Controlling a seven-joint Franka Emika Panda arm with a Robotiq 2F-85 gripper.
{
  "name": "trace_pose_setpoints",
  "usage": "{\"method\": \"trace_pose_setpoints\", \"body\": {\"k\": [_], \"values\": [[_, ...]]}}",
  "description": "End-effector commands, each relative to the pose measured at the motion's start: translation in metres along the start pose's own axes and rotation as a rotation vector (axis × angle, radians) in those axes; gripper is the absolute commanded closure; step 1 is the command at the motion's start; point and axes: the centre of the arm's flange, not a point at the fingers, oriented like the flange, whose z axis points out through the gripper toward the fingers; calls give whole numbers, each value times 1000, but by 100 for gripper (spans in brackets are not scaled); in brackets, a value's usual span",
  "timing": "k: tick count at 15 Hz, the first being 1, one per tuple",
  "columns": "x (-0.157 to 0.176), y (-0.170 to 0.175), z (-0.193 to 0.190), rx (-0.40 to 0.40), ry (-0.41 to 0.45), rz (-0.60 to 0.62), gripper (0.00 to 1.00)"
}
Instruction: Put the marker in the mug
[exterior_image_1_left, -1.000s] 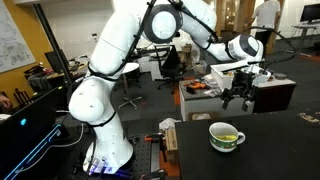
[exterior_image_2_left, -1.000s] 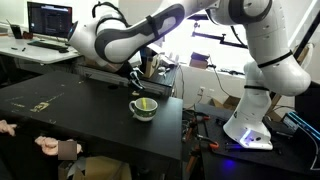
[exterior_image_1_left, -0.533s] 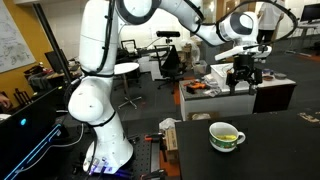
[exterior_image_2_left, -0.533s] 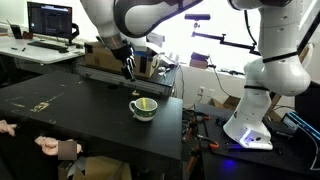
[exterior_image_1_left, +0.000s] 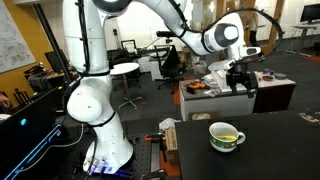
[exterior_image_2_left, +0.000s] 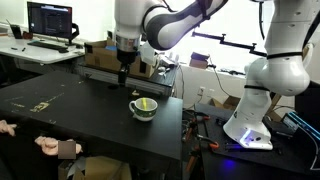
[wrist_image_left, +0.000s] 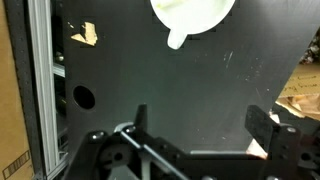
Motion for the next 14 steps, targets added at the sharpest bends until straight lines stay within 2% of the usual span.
{"method": "trace_pose_setpoints", "body": {"k": [1, 14], "values": [[-4, -1, 2, 20, 49, 13, 0], [-6, -2, 5, 27, 61, 13, 0]]}}
